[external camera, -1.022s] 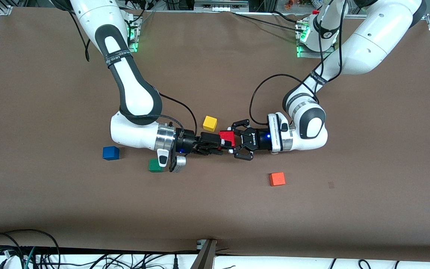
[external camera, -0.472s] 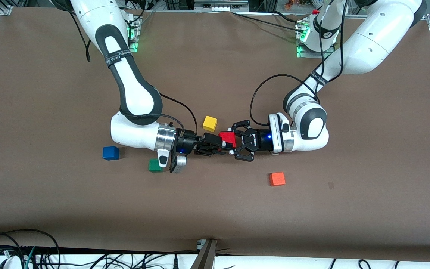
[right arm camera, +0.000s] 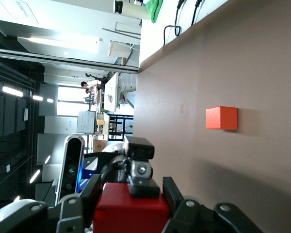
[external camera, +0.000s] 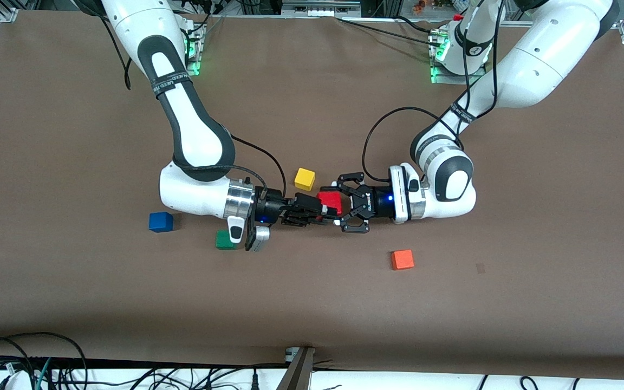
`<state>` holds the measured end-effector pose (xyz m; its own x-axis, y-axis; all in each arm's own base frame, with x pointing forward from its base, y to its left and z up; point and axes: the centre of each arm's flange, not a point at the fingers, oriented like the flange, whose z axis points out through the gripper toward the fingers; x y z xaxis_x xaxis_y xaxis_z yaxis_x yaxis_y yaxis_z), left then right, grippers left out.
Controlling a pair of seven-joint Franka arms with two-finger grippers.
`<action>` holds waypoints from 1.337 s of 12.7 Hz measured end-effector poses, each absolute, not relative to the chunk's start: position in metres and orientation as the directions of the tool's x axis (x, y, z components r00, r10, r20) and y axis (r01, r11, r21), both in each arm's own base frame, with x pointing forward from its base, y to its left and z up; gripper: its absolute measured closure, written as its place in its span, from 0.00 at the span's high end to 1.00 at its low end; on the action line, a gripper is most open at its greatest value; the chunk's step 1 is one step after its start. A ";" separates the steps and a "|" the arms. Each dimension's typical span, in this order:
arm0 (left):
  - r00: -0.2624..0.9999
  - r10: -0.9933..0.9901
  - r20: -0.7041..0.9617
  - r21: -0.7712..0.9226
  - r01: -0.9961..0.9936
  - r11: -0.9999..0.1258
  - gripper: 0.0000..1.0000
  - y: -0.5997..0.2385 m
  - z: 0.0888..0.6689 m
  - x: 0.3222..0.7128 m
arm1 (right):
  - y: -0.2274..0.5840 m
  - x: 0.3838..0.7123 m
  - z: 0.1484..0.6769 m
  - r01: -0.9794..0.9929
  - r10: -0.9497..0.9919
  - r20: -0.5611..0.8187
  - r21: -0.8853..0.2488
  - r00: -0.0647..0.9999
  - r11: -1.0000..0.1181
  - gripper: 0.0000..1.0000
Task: Pass red block to right arm, stack on blue
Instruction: 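Close the right gripper on the red cube, then open the left gripper, then carry the red cube with the right gripper while the left gripper withdraws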
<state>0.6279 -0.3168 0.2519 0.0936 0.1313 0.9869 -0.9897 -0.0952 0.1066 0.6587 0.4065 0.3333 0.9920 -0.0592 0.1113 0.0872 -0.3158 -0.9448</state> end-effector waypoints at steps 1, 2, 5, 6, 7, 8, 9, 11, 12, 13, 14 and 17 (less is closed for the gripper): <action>0.110 0.136 0.985 0.123 -0.988 -0.091 0.95 -0.317 0.252 0.628 | 0.404 0.660 0.334 0.099 -0.053 0.123 -0.939 0.991 -0.329 0.57; 0.126 0.141 0.982 0.140 -0.986 -0.089 1.00 -0.315 0.254 0.629 | 0.401 0.663 0.336 0.114 -0.046 0.138 -0.932 0.989 -0.345 0.57; 0.186 0.096 0.978 0.193 -0.979 -0.070 1.00 -0.286 0.270 0.642 | 0.368 0.679 0.339 0.183 0.005 0.202 -0.876 0.979 -0.447 0.57; 0.217 0.068 0.974 0.221 -0.974 -0.055 1.00 -0.272 0.277 0.646 | 0.350 0.685 0.341 0.207 0.042 0.214 -0.850 0.976 -0.484 0.57; 0.245 0.045 0.968 0.247 -0.968 -0.049 1.00 -0.259 0.283 0.650 | 0.329 0.692 0.342 0.229 0.083 0.218 -0.821 0.972 -0.523 0.57; 0.272 0.014 0.962 0.272 -0.961 -0.045 1.00 -0.247 0.287 0.654 | 0.305 0.698 0.343 0.246 0.122 0.215 -0.787 0.969 -0.565 0.57; 0.298 -0.034 0.954 0.297 -0.954 -0.039 1.00 -0.234 0.289 0.656 | 0.280 0.704 0.343 0.259 0.152 0.210 -0.748 0.966 -0.610 0.57; 0.348 -0.184 0.919 0.351 -0.936 -0.018 1.00 -0.202 0.294 0.661 | 0.234 0.712 0.345 0.282 0.211 0.187 -0.651 0.959 -0.705 0.57; 0.371 -0.259 0.892 0.380 -0.925 -0.015 1.00 -0.185 0.301 0.663 | 0.213 0.714 0.345 0.294 0.240 0.171 -0.592 0.956 -0.750 0.57; 0.393 -0.325 0.860 0.411 -0.911 -0.014 1.00 -0.169 0.310 0.665 | 0.196 0.716 0.347 0.310 0.269 0.155 -0.525 0.950 -0.792 0.57; 0.411 -0.387 0.825 0.437 -0.899 -0.023 1.00 -0.154 0.320 0.665 | 0.182 0.716 0.348 0.325 0.297 0.134 -0.455 0.945 -0.829 0.57; 0.417 -0.574 0.705 0.461 -0.884 -0.076 1.00 -0.130 0.345 0.664 | 0.152 0.711 0.346 0.327 0.328 0.043 -0.278 0.944 -0.903 0.57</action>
<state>0.6635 -0.1296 0.3449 0.4169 -0.5736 0.7051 -0.8843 -0.0763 0.4607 0.7106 0.1517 0.3464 0.9437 0.3280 0.0430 0.3266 -0.9032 -0.2784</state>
